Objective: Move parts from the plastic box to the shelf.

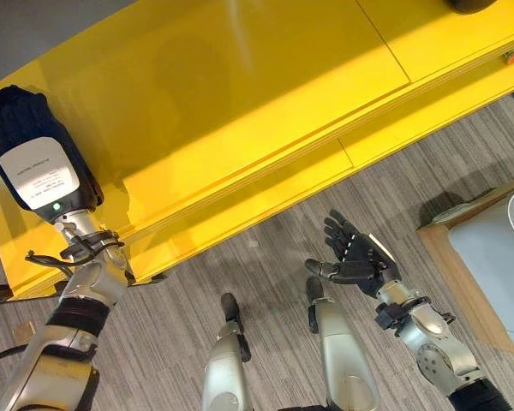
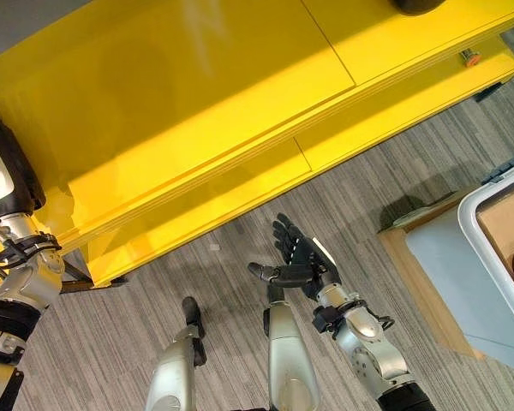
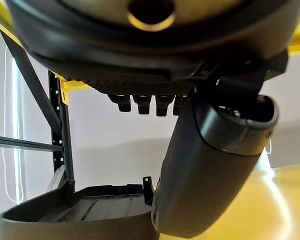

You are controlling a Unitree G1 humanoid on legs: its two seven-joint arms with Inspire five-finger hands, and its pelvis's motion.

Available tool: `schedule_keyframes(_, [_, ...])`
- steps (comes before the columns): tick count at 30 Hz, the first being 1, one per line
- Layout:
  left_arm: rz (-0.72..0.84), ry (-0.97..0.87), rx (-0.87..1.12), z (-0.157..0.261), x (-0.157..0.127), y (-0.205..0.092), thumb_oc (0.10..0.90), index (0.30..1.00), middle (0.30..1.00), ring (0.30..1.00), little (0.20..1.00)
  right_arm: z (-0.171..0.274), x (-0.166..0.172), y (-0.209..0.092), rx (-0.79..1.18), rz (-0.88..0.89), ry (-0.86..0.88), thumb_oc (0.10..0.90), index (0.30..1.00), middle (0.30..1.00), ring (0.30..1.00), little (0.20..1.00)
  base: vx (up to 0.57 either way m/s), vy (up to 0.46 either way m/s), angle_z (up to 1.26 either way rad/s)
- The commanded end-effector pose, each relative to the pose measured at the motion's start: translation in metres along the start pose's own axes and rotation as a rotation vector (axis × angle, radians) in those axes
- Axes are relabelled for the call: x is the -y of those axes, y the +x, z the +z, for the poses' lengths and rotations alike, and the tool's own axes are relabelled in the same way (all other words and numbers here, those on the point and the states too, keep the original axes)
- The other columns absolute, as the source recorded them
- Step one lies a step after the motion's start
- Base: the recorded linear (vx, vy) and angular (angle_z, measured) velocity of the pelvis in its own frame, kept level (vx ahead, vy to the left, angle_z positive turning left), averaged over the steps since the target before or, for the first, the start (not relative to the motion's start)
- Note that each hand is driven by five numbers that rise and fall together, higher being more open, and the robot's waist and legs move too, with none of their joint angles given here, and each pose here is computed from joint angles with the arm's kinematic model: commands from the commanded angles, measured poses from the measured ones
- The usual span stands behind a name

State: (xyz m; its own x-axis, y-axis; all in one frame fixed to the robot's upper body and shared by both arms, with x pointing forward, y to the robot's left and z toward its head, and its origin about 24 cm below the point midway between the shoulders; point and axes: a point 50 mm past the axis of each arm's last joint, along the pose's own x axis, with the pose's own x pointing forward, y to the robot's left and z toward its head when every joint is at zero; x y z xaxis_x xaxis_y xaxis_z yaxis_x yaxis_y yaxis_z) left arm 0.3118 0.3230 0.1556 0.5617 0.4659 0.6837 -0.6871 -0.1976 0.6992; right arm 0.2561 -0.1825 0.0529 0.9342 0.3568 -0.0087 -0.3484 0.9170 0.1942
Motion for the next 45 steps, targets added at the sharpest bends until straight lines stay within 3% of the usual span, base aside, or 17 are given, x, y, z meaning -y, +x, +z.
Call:
schedule_keyframes(1, [0.311,0.078,0.03,-0.01,-0.044,0.038,0.9,1.0,1.0,1.0,1.0,0.028,-0.029,0.008,0.201,0.136,0.059,0.9,1.0,1.0,1.0,1.0,0.01,-0.039,0.06])
schedule_keyframes(10, [0.435,0.051,0.039,-0.006,-0.054,0.043,0.9,1.0,1.0,1.0,1.0,0.022,-0.033,0.007,0.191,0.134,0.073,0.9,1.0,1.0,1.0,1.0,0.02,-0.005,0.08])
schedule_keyframes(20, [0.425,0.04,0.039,-0.008,-0.053,0.039,0.9,1.0,1.0,1.0,1.0,0.019,-0.034,0.007,0.168,0.127,0.074,0.9,1.0,1.0,1.0,1.0,0.02,0.008,0.05])
schedule_keyframes(36, [0.429,0.005,0.068,0.007,-0.058,0.06,0.9,1.0,1.0,1.0,1.0,0.014,-0.028,0.002,0.13,0.13,0.074,0.9,1.0,1.0,1.0,1.0,0.0,-0.003,0.0])
schedule_keyframes(45, [0.454,-0.082,0.124,0.007,-0.059,0.046,0.9,1.0,1.0,1.0,1.0,0.008,-0.029,-0.006,0.139,0.121,0.095,0.9,1.0,1.0,1.0,1.0,0.0,-0.012,0.0])
